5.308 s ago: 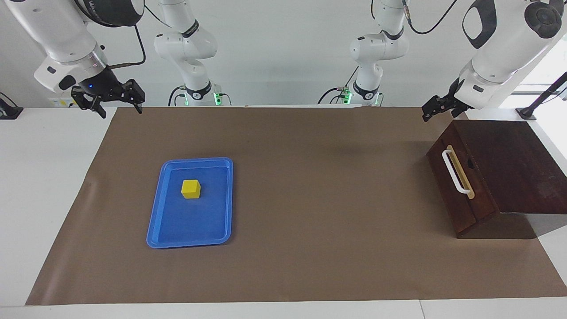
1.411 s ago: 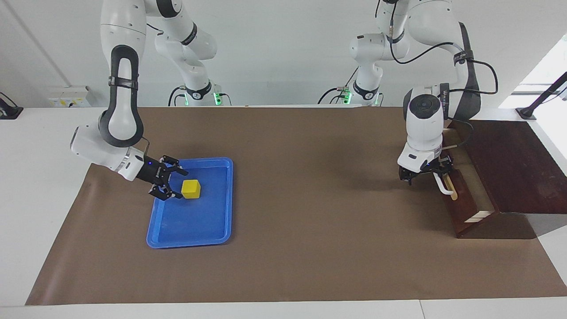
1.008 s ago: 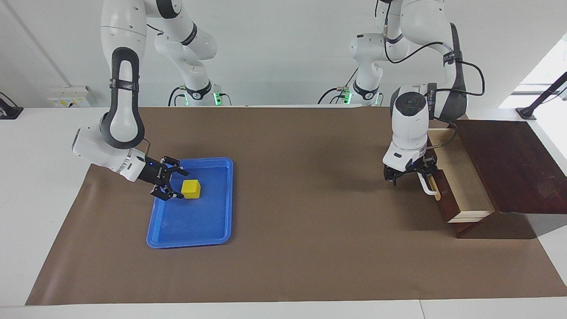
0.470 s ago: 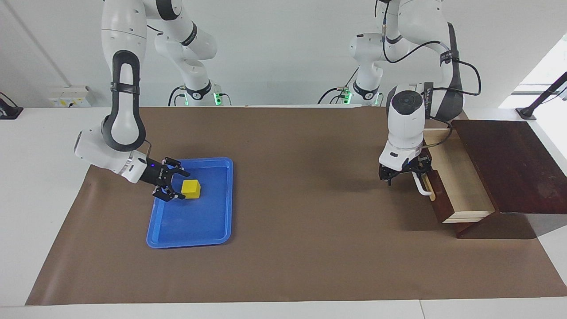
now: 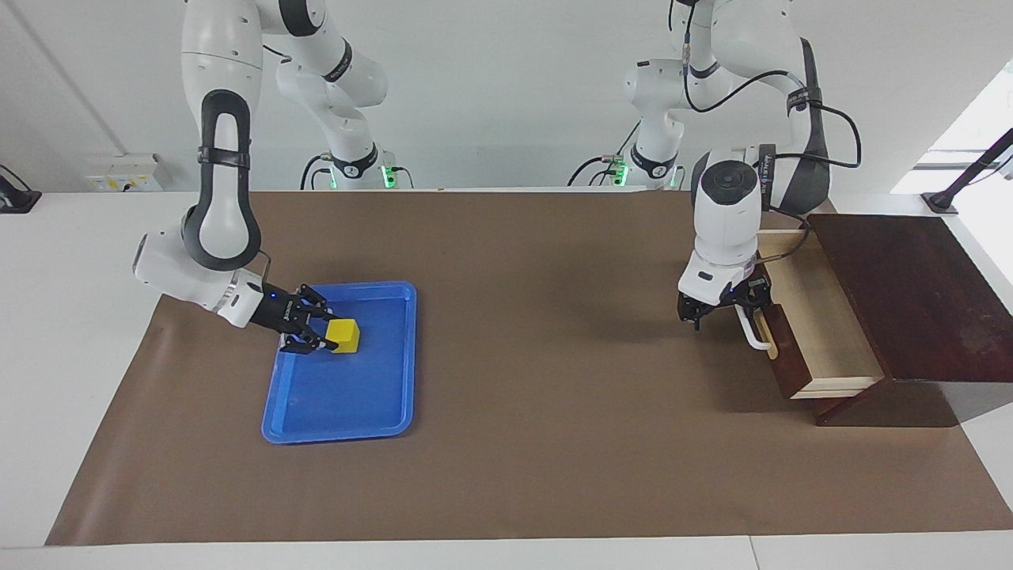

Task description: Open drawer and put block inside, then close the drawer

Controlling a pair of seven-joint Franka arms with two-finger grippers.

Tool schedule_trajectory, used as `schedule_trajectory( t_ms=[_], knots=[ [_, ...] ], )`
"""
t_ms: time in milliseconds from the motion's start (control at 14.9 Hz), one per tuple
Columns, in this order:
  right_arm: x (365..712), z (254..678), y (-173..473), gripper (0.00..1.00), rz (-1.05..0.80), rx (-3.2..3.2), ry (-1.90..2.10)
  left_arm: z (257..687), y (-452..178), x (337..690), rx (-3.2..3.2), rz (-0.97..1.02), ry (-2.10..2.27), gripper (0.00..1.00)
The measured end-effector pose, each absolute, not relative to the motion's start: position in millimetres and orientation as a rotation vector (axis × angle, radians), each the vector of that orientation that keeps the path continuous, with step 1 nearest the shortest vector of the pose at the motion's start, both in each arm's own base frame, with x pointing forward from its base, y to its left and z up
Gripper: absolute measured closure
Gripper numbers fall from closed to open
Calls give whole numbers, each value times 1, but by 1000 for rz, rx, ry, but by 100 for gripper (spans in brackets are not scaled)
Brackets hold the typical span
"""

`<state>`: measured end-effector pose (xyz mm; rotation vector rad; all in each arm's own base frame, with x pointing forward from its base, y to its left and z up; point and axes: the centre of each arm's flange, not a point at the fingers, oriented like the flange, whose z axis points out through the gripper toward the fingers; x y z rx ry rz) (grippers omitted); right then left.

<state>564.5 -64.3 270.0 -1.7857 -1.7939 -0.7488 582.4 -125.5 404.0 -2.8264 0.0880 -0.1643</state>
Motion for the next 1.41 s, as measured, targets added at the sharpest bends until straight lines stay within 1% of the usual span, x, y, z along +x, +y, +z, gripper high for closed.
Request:
schedule_trajectory(
  t_ms=[269, 470, 672, 806, 1008, 1209, 1411],
  knots=[
    [570, 277, -63, 45, -763, -1781, -1809, 429, -124, 590, -2832, -156, 38, 0],
    [582, 297, -58, 45, -780, -1762, -1797, 447, -125, 593, -2882, -121, -51, 0],
    [594, 328, -38, 45, -783, -1725, -1782, 485, -125, 598, -2941, -102, -216, 0],
    [600, 357, -5, 45, -756, -1712, -1791, 506, -127, 598, -2970, -103, -354, 0],
    [598, 397, 66, 45, -689, -1714, -1769, 523, -127, 591, -2962, -128, -591, 0],
    [592, 418, 133, 45, -631, -1710, -1752, 535, -126, 585, -2912, -153, -836, 0],
    [588, 436, 195, 45, -620, -1729, -1756, 545, -129, 578, -2865, -156, -1032, 0]
  ],
)
